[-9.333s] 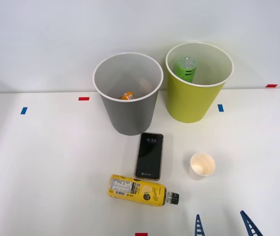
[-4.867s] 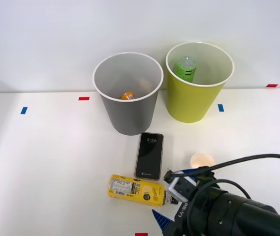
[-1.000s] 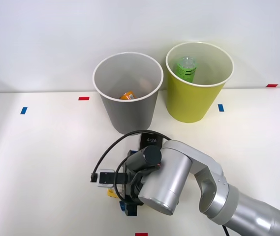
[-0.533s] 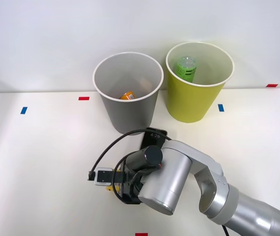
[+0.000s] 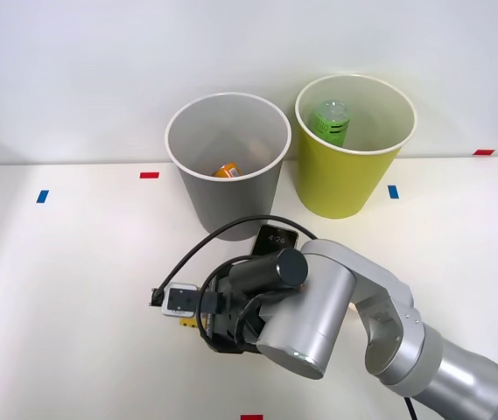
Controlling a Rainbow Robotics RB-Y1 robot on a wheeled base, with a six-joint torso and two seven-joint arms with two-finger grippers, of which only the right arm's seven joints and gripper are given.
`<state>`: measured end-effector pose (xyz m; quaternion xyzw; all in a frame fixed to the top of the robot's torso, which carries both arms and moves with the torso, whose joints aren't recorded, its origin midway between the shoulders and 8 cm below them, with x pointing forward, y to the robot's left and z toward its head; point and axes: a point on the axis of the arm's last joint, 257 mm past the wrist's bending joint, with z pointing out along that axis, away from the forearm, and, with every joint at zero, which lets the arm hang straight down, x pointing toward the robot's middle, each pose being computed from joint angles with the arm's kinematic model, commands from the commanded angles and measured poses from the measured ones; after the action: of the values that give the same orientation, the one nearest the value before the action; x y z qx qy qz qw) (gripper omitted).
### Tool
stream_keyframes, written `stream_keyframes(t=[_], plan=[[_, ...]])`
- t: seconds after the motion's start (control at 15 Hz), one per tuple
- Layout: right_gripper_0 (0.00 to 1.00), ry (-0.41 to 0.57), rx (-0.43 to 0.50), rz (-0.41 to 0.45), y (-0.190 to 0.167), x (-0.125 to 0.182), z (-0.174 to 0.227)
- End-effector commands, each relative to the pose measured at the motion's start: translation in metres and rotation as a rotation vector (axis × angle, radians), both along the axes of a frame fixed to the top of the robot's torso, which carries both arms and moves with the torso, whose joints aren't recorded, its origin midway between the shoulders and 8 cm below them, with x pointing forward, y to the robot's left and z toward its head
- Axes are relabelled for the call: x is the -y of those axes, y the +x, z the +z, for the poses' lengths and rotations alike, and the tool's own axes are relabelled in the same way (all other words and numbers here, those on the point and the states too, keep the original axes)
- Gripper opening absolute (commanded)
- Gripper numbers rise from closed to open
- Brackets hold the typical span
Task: Put cans in the gray bin, plastic bottles in the light green bin
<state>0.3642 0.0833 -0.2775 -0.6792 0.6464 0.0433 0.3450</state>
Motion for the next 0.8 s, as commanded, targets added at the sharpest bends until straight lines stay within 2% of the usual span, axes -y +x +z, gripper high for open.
stream_keyframes(t=[0.07, 0.27, 0.4, 0.6, 0.8], plan=[[0.0, 0.038, -0.095, -0.051, -0.014, 0.011, 0.037], [0.0, 0.136, -0.169, -0.113, -0.027, 0.013, 0.078], [0.0, 0.245, -0.202, -0.146, -0.025, 0.007, 0.107], [0.0, 0.485, -0.202, -0.199, -0.004, -0.007, 0.157], [0.0, 0.748, -0.153, -0.25, 0.025, -0.003, 0.202]])
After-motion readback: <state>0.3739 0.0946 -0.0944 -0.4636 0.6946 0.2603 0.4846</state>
